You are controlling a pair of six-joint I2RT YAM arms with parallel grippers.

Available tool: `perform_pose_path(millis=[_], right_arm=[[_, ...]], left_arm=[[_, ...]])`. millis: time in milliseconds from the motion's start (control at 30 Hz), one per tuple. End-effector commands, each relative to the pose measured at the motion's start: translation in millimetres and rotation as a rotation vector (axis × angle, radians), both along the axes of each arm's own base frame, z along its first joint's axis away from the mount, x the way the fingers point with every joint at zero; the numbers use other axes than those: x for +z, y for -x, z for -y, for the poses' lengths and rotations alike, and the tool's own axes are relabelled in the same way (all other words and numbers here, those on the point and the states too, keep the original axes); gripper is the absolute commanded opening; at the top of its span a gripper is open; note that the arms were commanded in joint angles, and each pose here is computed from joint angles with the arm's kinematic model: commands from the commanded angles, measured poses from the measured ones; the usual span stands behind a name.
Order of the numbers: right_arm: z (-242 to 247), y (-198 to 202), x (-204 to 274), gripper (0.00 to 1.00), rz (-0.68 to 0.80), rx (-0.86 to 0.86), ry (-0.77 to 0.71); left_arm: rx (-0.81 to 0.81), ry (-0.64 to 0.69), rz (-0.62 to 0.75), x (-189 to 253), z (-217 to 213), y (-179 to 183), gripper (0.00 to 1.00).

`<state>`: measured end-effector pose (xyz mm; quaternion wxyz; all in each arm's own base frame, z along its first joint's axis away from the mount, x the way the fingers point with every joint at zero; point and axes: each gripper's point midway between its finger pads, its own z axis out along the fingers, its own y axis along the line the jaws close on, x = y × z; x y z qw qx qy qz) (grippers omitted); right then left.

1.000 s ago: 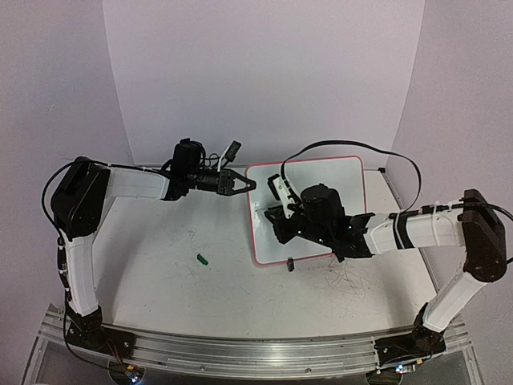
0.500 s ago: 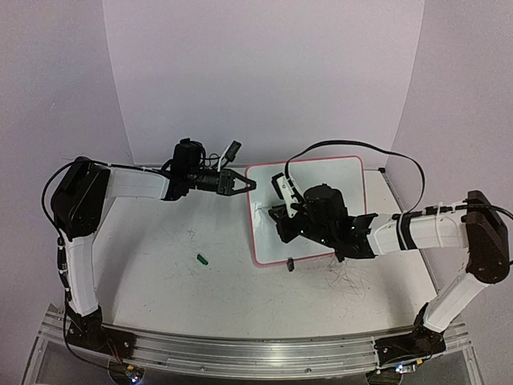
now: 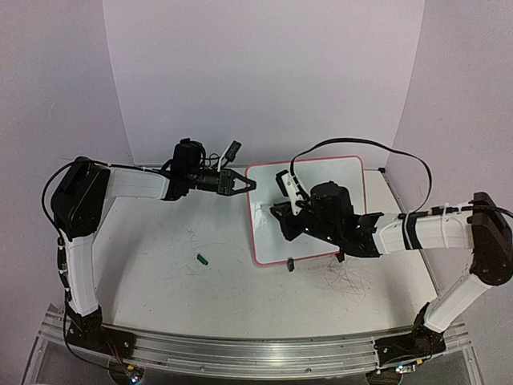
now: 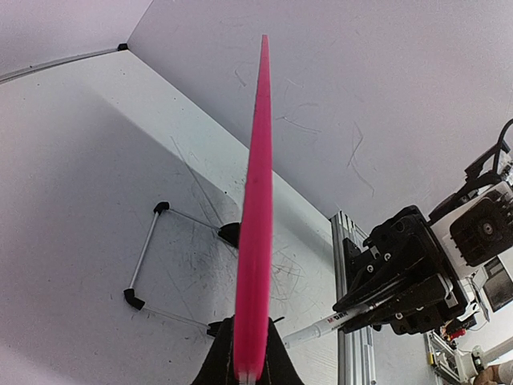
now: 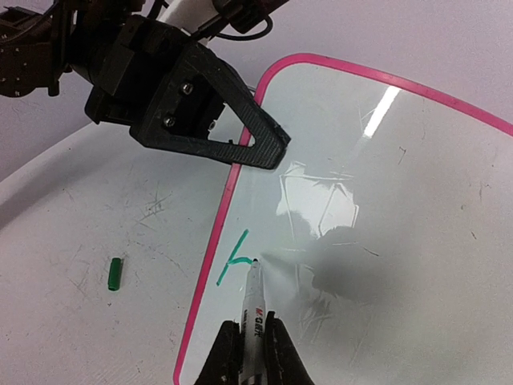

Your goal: Write a sentence on the whiteboard

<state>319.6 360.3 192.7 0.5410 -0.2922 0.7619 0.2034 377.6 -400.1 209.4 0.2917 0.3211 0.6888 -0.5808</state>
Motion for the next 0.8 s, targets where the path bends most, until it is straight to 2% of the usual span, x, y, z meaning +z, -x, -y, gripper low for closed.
perform_pose_path(millis=[0,767], right_arm=[[-4.9,-10.3,23.7,0.0,0.041,-0.015,-0.063],[-8.3,-19.6,25.5,0.0,0.051,-0.039,-0.074]], left_arm=[[-0.014,0.007,0.01,3.5,7.0,5.4,0.0],[-0.015,0.005,0.007,2.0,7.3,5.4,0.0]])
